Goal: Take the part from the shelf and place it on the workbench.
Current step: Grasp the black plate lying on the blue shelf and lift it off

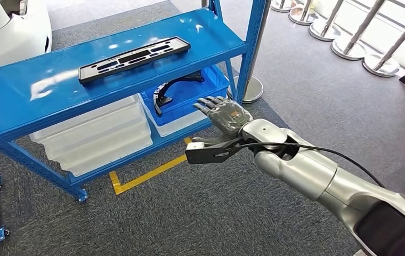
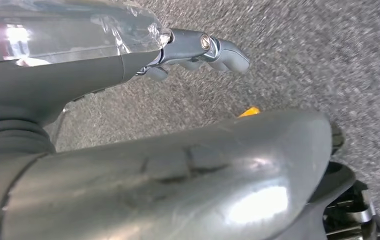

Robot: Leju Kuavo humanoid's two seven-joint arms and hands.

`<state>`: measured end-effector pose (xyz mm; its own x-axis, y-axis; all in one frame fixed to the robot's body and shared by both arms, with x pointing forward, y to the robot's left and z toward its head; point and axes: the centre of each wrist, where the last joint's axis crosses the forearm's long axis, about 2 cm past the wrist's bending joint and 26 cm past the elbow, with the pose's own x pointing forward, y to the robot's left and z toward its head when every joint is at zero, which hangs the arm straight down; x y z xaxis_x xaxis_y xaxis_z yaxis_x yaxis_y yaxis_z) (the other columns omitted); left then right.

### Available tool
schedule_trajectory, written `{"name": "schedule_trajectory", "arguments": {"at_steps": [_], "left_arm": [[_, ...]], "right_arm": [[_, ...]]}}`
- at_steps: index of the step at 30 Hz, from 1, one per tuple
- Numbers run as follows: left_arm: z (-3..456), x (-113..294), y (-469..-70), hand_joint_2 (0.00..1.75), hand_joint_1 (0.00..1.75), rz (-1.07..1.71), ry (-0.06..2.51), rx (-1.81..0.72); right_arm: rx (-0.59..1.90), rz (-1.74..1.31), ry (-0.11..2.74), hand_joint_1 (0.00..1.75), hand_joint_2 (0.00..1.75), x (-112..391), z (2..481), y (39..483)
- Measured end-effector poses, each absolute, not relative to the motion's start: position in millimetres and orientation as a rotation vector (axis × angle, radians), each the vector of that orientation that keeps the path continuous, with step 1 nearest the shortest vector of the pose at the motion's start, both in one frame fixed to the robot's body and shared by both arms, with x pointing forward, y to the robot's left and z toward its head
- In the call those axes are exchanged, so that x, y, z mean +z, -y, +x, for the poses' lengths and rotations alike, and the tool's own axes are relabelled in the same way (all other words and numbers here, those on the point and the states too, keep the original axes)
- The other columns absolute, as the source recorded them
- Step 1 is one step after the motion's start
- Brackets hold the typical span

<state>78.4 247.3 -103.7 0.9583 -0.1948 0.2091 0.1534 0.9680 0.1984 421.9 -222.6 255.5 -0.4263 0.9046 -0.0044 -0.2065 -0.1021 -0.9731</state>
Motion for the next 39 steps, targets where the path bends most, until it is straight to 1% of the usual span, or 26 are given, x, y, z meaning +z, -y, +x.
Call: {"name": "schedule_trajectory", "arguments": {"at_steps": [16, 25, 39], "left_arm": [[83.3, -102.7, -247.4, 0.00, 0.00, 0.189, 0.223, -0.185], [81.0, -103.1, -247.4, 0.00, 0.00, 0.192, 0.220, -0.175], [80.8, -103.2, -247.4, 0.00, 0.00, 0.194, 0.235, -0.177]], "right_arm": [[1.659, -0.803, 1.372, 0.00, 0.00, 255.3, 424.2, 215.5], [1.566, -0.787, 1.445, 0.00, 0.00, 256.0, 431.1, 214.5], [1.516, -0.767, 1.444, 0.00, 0.00, 254.7, 436.4, 218.1]]}}
